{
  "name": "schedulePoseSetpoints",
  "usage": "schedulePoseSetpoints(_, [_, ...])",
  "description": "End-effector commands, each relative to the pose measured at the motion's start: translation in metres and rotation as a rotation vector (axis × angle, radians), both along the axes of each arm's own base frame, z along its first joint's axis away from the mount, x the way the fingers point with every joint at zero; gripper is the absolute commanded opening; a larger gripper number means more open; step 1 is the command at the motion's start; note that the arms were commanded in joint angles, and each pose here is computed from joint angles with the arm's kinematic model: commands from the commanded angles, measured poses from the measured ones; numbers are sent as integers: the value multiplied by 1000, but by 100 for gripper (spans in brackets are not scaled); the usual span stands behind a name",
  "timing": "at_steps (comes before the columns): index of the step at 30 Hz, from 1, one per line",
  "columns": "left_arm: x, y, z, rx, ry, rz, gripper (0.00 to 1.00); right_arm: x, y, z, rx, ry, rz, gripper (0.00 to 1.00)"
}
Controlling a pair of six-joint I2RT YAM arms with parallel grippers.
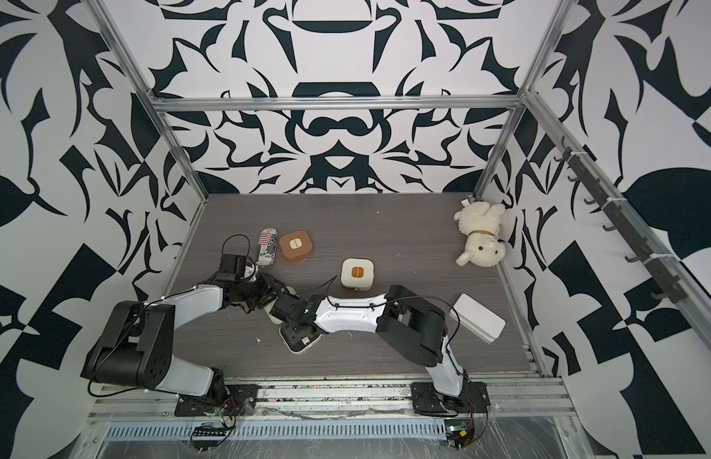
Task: Organize nail clipper sets
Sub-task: Place the nail clipper in the storage box.
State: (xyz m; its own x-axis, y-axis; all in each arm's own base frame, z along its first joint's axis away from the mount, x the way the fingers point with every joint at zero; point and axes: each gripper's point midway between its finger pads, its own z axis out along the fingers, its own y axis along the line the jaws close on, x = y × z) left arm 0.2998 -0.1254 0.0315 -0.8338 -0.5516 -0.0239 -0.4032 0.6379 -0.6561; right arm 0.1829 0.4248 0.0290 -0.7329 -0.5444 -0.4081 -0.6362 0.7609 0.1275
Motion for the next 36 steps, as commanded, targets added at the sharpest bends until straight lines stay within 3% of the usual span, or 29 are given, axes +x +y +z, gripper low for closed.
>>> schedulePoseSetpoints(1, [-33, 41, -50, 196, 183, 69, 52, -43, -65, -40, -308, 176, 35, 4])
schedulePoseSetpoints(14, [-26, 39, -44, 181, 171, 63, 52, -55, -64, -63, -343, 267, 31, 5])
schedulePoseSetpoints(21, [-28, 37, -43, 172, 167, 59, 52, -38, -45, -38, -279, 191, 15, 20])
schedulePoseSetpoints(36, [-30, 34, -44, 161, 169, 46, 52, -7, -20, -7, -204, 127, -25, 39])
